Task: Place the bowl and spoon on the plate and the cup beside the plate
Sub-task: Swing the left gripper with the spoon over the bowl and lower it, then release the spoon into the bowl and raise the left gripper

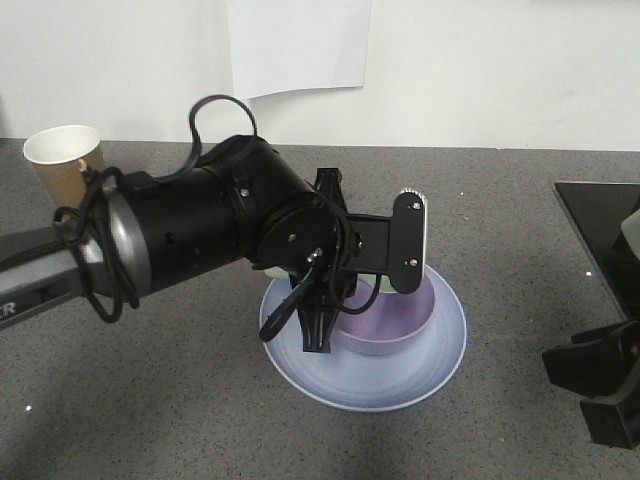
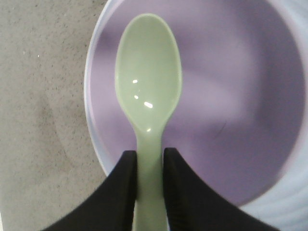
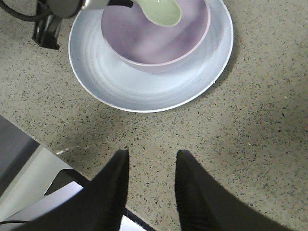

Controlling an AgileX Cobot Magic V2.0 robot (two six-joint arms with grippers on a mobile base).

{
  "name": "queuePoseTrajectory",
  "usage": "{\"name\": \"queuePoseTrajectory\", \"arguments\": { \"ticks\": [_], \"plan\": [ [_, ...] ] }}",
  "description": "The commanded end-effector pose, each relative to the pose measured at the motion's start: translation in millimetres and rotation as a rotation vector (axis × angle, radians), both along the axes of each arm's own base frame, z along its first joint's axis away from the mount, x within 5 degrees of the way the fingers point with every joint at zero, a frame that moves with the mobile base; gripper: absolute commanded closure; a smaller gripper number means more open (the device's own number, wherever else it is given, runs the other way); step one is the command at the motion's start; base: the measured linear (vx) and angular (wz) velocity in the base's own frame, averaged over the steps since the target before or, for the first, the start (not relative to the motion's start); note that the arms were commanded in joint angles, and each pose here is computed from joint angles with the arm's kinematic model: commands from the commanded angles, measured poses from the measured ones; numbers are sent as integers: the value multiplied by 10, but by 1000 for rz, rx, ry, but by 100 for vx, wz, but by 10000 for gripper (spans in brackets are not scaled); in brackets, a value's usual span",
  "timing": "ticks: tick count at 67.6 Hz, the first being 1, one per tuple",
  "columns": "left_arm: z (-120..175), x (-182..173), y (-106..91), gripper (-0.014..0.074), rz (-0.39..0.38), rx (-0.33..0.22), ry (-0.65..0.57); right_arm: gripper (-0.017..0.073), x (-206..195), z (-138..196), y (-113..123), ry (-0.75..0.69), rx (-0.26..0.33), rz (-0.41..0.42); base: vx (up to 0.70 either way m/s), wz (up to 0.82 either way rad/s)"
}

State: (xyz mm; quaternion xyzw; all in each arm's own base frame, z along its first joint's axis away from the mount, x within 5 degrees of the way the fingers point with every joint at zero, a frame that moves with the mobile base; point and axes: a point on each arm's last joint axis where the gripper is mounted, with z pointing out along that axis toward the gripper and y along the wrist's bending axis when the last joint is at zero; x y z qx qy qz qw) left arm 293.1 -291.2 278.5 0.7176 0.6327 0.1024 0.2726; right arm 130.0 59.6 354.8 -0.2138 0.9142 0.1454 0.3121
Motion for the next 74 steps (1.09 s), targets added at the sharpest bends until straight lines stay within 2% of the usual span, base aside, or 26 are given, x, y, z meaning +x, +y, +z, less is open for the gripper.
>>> {"name": "queuePoseTrajectory", "arguments": {
  "ticks": [1,18,40,56,62,65,74],
  "plan": [
    [318,-18,-18,465,-23,-89,-101,327,14,104,11,-62,32,-7,0,0],
    [273,4,-27,463,-26,-68,-105,327,14,104,11,-62,32,-7,0,0],
    [248,-12,4,400,-22,-28,-79,327,14,104,11,-62,32,-7,0,0],
    [246,-13,6,382,-18,-28,-76,327,14,104,11,-62,32,-7,0,0],
    [257,-19,12,380,33,-61,-58,327,14,104,12,-62,33,-7,0,0],
    [314,-30,24,380,93,-106,-41,327,14,105,13,-63,35,-7,0,0],
    [492,-60,159,380,227,-191,-19,327,14,105,13,-63,35,-7,0,0]
  ]
}}
